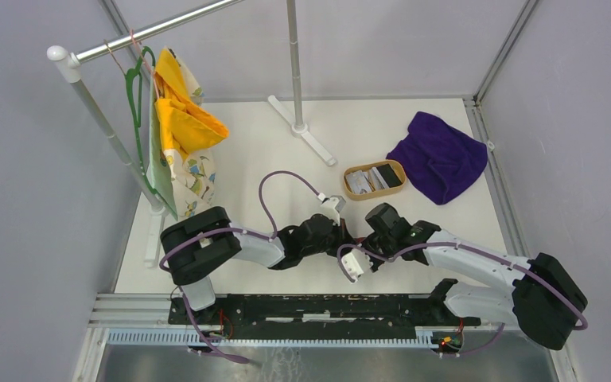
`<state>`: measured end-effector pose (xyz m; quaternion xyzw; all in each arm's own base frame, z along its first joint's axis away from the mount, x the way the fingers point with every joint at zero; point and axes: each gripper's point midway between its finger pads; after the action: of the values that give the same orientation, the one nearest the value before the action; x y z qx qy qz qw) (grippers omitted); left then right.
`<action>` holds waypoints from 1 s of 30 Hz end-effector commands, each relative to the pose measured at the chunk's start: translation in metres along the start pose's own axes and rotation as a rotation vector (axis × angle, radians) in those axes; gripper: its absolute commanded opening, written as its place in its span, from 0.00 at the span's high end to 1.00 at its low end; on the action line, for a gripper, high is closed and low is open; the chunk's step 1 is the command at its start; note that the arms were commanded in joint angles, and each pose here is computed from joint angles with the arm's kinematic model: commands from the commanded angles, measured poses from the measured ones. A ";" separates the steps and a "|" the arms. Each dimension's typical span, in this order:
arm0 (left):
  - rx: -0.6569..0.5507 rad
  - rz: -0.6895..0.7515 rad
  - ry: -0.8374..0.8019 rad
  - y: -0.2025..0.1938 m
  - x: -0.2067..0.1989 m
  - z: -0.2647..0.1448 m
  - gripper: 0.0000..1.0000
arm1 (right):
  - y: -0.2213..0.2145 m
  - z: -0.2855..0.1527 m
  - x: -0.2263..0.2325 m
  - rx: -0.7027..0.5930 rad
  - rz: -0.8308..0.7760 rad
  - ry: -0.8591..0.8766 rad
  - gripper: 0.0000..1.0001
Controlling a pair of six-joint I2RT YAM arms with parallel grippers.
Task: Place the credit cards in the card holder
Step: Close the card holder at the center of the board.
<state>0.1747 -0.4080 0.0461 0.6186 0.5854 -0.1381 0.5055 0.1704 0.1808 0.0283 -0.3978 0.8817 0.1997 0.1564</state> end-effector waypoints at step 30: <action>0.073 -0.025 0.009 -0.016 0.001 0.021 0.98 | 0.004 0.010 0.090 -0.002 0.052 0.381 1.00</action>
<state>0.1876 -0.4309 0.0425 0.6186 0.5861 -0.1410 0.5039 0.1705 0.1806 0.0275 -0.4173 0.8818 0.1696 0.1402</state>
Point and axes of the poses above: each gripper's point midway between its finger pads, its own z axis out along the fingers, its own x axis along the line the jaws close on, y = z × x, and after that the axes turned 12 degrees about -z, right-handed
